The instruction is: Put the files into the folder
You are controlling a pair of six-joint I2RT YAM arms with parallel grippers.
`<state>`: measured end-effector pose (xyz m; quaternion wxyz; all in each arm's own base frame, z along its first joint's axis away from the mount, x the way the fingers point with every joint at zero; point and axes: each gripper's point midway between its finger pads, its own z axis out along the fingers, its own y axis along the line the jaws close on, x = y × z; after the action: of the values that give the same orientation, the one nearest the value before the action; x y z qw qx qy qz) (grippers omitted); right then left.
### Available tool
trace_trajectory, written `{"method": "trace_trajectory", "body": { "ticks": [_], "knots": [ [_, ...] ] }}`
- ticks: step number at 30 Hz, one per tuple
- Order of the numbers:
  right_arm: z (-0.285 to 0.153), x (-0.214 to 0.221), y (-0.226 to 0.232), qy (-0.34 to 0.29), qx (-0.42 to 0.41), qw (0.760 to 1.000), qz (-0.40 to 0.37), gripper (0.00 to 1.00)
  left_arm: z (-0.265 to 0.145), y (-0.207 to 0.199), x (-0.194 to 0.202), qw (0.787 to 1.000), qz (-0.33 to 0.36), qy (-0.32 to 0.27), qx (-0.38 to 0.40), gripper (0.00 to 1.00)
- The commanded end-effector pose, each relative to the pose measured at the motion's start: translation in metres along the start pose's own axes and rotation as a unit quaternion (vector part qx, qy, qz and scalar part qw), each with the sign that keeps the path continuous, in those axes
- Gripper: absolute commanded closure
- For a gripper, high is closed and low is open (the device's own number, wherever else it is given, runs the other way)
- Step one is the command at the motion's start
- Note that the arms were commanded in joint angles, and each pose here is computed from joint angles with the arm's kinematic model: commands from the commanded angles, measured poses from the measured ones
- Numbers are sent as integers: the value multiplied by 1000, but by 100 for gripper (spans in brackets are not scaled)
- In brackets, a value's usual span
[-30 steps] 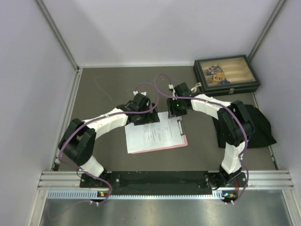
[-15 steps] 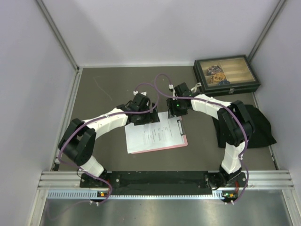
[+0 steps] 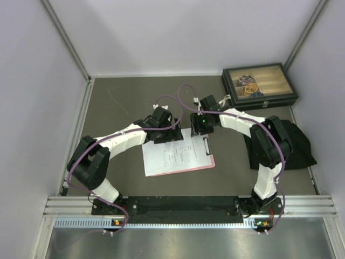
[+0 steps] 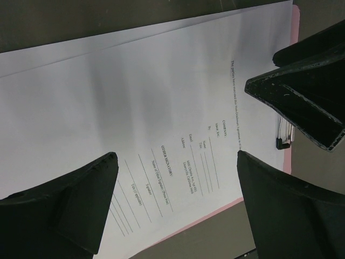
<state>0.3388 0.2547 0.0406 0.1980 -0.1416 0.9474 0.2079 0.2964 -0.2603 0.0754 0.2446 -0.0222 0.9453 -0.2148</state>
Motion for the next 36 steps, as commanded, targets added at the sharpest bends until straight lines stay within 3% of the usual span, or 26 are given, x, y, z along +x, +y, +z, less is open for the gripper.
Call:
{"method": "trace_trajectory", "body": {
  "ticks": [1, 2, 6, 8, 11, 14, 19, 26, 36],
  "knots": [
    [-41, 0, -22, -21, 99, 994, -28, 41, -5, -11, -7, 1000, 9, -8, 20, 4],
    [-47, 5, -29, -15, 131, 991, -36, 37, -5, -13, -8, 1000, 9, -8, 22, 4],
    [-67, 39, -54, 45, 212, 976, -27, 38, 8, -6, -3, 1000, -1, 6, 3, 5],
    [-67, 48, -48, 44, 213, 976, -22, 41, 13, -3, -2, 1000, -14, 12, -13, 5],
    [-64, 50, -42, 38, 206, 978, -13, 55, 20, 9, -2, 998, -31, 13, -50, 6],
    [-55, 50, -36, 42, 194, 980, -14, 59, 23, 15, 0, 997, -38, 14, -65, 7],
    [-50, 49, -27, 37, 180, 983, -20, 59, 31, 26, 12, 994, -52, 27, -87, 8],
    [-41, 49, -22, 41, 162, 986, -20, 51, 34, 28, 17, 994, -60, 34, -88, 9],
    [-26, 61, -34, 56, 180, 982, -16, 59, 34, 28, 19, 994, -61, 36, -85, 9]
  ]
}}
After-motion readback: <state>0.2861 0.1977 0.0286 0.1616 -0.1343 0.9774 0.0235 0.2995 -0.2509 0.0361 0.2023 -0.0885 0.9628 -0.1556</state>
